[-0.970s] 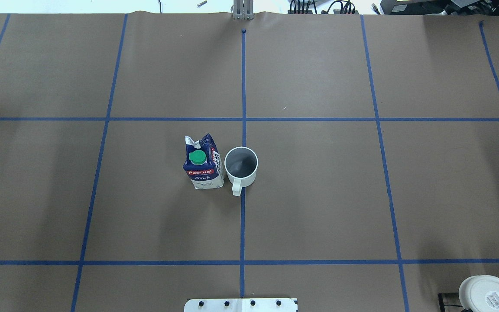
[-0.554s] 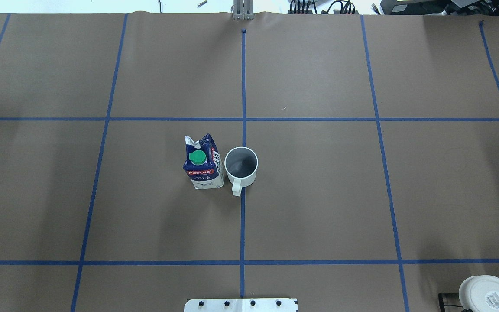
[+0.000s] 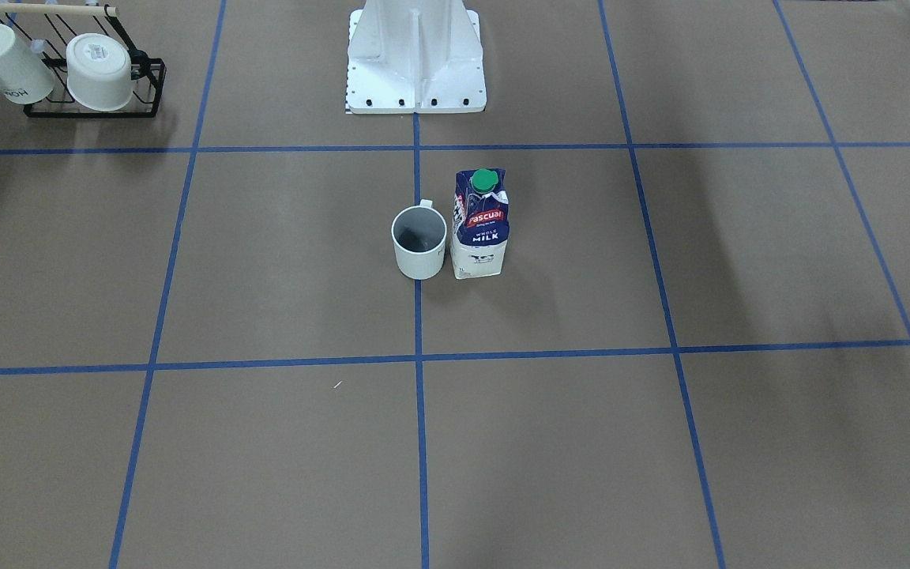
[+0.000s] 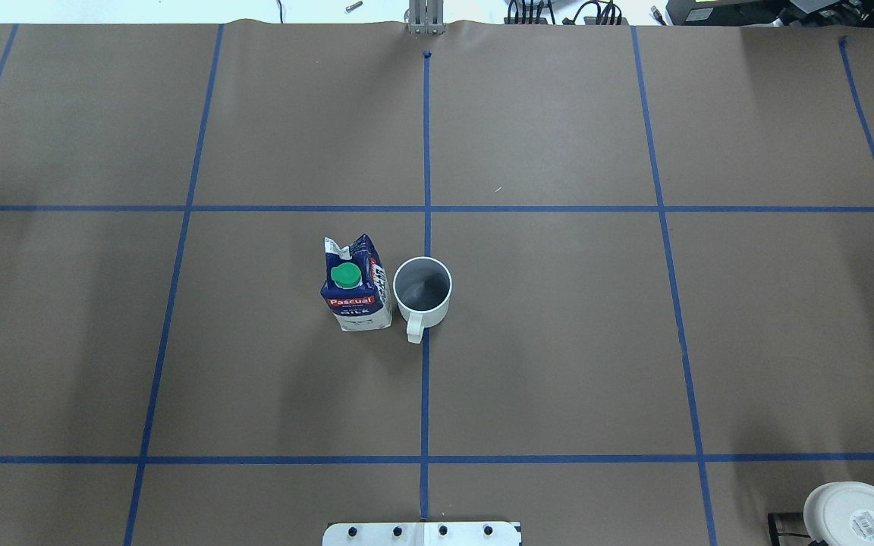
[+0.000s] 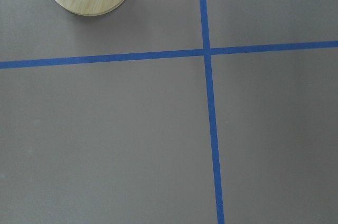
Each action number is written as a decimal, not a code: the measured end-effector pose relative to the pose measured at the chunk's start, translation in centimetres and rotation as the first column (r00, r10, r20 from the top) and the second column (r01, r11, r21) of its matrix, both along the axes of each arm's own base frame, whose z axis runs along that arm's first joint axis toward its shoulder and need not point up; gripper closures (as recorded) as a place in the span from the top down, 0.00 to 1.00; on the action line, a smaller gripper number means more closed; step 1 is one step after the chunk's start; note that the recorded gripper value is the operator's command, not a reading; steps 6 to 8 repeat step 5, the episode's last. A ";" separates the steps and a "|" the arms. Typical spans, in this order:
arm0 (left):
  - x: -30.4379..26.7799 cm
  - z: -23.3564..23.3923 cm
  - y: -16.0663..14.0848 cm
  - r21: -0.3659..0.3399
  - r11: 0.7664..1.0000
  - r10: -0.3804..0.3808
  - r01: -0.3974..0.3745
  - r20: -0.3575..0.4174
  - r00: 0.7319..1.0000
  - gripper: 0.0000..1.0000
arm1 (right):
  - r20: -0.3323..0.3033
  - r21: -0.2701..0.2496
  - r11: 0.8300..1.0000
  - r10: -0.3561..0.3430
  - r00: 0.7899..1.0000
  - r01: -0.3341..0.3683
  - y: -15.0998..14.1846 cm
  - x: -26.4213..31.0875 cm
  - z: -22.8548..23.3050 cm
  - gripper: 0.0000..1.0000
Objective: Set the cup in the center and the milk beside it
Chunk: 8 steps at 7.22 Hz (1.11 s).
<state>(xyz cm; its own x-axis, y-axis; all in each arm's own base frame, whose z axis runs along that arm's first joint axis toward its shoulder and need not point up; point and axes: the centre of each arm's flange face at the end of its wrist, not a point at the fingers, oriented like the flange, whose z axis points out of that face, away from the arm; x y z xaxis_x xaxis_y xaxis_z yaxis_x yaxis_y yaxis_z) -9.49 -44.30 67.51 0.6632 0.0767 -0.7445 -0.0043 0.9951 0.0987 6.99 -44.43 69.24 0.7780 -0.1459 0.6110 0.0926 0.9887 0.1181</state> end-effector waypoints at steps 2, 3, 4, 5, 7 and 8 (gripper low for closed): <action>0.0 0.0 0.0 0.000 1.000 0.001 -0.001 0.010 1.000 0.98 | 0.000 0.000 1.000 0.000 1.000 0.000 0.0 0.0 0.0 1.00; 0.0 0.0 0.0 0.000 1.000 0.001 -0.001 0.011 1.000 0.98 | 0.000 0.000 1.000 -0.001 1.000 0.001 0.0 0.0 0.0 1.00; 0.0 0.0 0.0 0.001 1.000 0.001 -0.001 0.011 1.000 0.98 | 0.000 0.001 1.000 -0.001 1.000 0.001 0.0 0.0 0.0 1.00; 0.0 0.0 -0.1 0.001 1.000 0.001 -0.001 0.011 1.000 0.98 | 0.000 0.001 1.000 -0.001 1.000 0.001 0.0 0.0 0.0 1.00; 0.0 0.0 -0.1 0.001 1.000 0.001 -0.001 0.011 1.000 0.98 | 0.000 0.001 1.000 -0.001 1.000 0.001 0.0 0.0 0.0 1.00; 0.0 0.0 -0.1 0.001 1.000 0.001 -0.001 0.011 1.000 0.98 | 0.000 0.001 1.000 -0.001 1.000 0.001 0.0 0.0 0.0 1.00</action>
